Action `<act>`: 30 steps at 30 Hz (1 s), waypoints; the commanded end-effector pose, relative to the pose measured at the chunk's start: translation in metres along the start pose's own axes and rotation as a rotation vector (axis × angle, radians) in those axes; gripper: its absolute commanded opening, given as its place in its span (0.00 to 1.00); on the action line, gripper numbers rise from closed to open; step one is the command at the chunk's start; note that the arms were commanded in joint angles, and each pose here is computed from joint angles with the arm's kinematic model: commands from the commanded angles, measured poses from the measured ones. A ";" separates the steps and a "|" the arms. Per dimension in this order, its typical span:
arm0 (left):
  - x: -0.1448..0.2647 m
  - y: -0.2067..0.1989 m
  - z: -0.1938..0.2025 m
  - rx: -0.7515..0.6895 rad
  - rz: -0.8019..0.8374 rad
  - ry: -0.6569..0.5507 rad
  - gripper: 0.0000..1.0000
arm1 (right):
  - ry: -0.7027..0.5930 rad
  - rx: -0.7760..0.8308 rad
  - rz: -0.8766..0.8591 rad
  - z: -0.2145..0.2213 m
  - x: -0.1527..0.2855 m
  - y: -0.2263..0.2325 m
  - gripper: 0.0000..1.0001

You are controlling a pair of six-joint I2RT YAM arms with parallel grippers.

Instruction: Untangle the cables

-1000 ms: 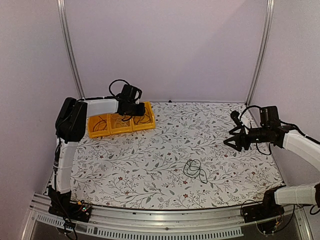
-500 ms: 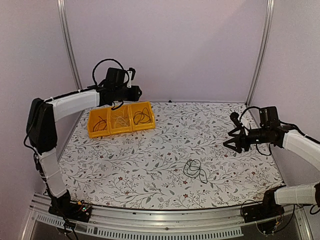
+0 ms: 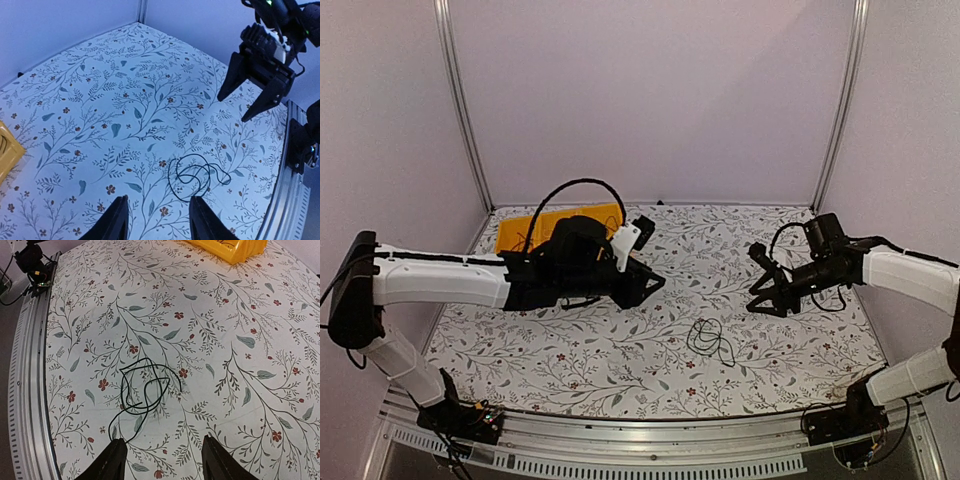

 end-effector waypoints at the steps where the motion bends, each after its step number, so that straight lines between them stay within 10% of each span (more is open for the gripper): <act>1: -0.008 -0.022 0.028 0.130 0.032 0.018 0.43 | 0.116 0.030 -0.085 0.015 -0.021 0.013 0.52; 16: 0.011 0.049 0.041 0.407 -0.748 -0.251 0.50 | 0.306 0.086 -0.285 0.047 -0.071 0.061 0.49; 21: 0.010 0.059 0.053 0.348 -0.996 -0.118 0.89 | 0.340 0.099 -0.306 0.051 -0.083 0.067 0.52; 30: 0.002 0.037 0.057 0.259 -0.857 -0.070 0.92 | 0.413 0.153 -0.285 0.053 -0.106 0.074 0.54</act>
Point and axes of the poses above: each gripper's point midway between its finger pads, its own x axis back along the fingers, its own y axis along the line the jaws close on, z = x × y, the point moved 6 cm from there along x, back along the fingers, and after that the axes turned 10 degrees about x, right-handed, at the moved point
